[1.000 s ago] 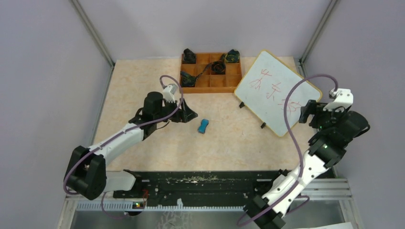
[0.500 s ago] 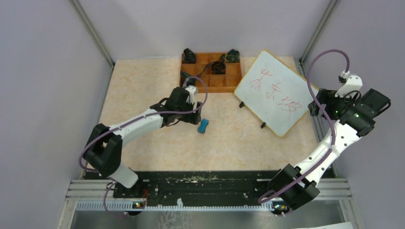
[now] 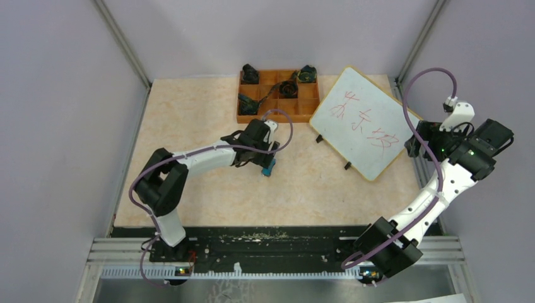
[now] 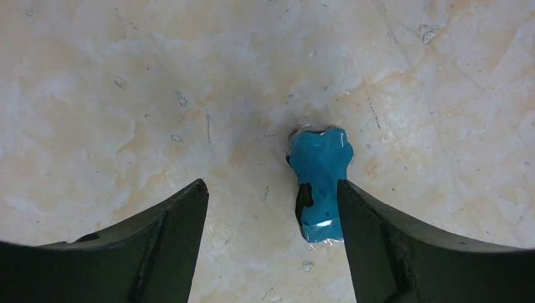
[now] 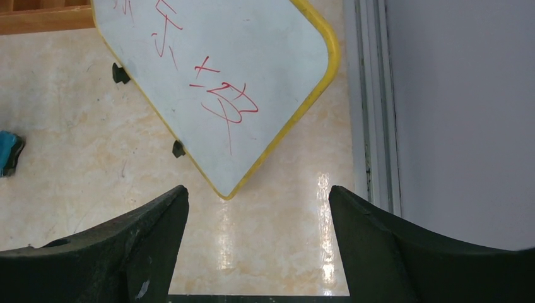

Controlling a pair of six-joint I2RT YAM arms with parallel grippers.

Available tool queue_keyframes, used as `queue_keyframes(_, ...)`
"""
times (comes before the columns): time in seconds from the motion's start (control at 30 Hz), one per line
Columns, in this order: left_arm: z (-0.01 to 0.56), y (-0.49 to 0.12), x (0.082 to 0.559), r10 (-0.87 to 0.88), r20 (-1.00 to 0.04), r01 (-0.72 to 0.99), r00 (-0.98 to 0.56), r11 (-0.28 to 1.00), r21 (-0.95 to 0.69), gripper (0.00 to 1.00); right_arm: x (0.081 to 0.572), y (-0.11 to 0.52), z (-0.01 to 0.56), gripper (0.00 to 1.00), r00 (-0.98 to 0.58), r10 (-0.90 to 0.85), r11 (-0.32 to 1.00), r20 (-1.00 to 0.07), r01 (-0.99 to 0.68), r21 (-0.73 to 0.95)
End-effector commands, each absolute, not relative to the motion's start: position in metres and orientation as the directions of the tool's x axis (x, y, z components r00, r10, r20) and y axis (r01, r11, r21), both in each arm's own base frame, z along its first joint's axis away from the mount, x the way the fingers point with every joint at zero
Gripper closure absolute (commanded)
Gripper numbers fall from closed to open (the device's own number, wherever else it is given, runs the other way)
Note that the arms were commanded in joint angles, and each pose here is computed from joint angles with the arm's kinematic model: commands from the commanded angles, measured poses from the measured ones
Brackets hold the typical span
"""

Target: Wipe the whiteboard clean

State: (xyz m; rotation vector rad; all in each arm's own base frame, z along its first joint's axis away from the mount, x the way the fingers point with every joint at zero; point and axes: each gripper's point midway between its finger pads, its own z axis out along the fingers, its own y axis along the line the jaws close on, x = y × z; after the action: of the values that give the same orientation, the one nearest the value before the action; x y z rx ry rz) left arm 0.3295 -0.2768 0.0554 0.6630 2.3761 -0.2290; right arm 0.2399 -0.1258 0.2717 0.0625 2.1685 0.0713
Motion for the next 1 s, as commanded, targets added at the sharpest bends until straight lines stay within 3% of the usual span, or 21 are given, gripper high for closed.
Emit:
queue_keyframes(0.0, 0.065, -0.285, 0.343, 0.413, -0.655, 0.527, -0.633, 0.849, 0.026, 0.21, 0.243, -0.125, 0.283, 0.18, -0.535, 0.026, 0.999, -0.845, -0.010, 0.037)
queue_keyframes(0.37, 0.050, -0.302, 0.325, 0.486, -0.605, 0.570, -0.631, 0.819, 0.063, 0.22, 0.243, -0.128, 0.272, 0.18, -0.543, 0.033, 0.999, -0.839, 0.002, 0.038)
queue_keyframes(0.57, 0.040, -0.303, 0.323, 0.495, -0.580, 0.568, -0.647, 0.820, 0.066, 0.30, 0.242, -0.129, 0.268, 0.18, -0.545, 0.028, 1.000, -0.838, 0.008, 0.028)
queue_keyframes(0.83, 0.039, -0.298, 0.322, 0.493, -0.574, 0.553, -0.654, 0.829, 0.082, 0.33, 0.241, -0.129, 0.263, 0.18, -0.546, 0.028, 1.000, -0.837, 0.010, 0.027)
queue_keyframes(0.97, 0.033, -0.297, 0.321, 0.496, -0.561, 0.552, -0.662, 0.830, 0.082, 0.42, 0.241, -0.129, 0.262, 0.18, -0.546, 0.027, 1.000, -0.837, 0.011, 0.026)
